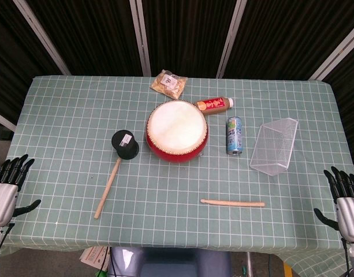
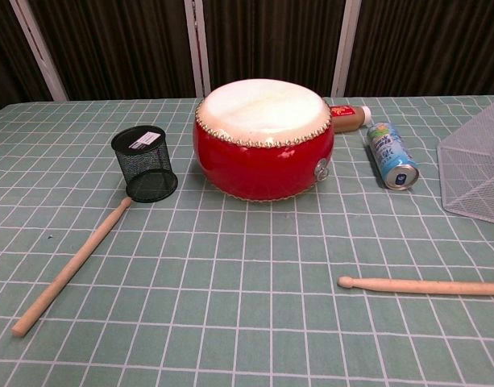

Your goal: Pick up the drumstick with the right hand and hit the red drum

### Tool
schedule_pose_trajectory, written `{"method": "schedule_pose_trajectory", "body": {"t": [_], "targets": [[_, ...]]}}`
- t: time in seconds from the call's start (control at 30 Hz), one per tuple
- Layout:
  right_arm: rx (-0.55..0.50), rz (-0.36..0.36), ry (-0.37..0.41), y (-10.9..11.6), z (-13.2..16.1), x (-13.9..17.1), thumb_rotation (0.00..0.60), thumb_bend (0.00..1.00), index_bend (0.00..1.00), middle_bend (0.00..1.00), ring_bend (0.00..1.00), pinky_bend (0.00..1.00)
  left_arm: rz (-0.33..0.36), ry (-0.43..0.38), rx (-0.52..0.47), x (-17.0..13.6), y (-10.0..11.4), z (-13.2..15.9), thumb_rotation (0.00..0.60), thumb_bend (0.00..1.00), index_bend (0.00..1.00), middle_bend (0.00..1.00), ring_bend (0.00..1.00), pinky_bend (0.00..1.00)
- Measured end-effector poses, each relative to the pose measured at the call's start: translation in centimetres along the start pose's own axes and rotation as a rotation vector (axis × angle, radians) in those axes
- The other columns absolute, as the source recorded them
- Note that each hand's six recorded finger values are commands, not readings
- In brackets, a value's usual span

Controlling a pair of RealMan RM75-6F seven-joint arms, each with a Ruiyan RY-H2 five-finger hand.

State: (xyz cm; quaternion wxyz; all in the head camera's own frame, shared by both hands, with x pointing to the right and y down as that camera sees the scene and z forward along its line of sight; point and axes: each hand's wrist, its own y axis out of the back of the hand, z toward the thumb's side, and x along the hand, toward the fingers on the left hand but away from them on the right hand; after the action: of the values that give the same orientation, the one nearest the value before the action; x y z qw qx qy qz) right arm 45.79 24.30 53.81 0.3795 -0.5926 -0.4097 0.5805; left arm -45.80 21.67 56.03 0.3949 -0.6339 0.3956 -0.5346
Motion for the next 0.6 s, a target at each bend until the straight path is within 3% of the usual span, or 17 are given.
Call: {"method": "schedule_pose_trajectory", "body": {"t": [0.6], "targets": [[0.002, 0.004, 0.007, -0.16, 0.31, -0.21, 0.600, 0.24, 0.00, 0.00, 0.00, 0.03, 0.002, 0.008, -0.001, -0.20, 0.07, -0.19, 0.600, 0.00, 0.00, 0.00, 0.00, 0.01]]}}
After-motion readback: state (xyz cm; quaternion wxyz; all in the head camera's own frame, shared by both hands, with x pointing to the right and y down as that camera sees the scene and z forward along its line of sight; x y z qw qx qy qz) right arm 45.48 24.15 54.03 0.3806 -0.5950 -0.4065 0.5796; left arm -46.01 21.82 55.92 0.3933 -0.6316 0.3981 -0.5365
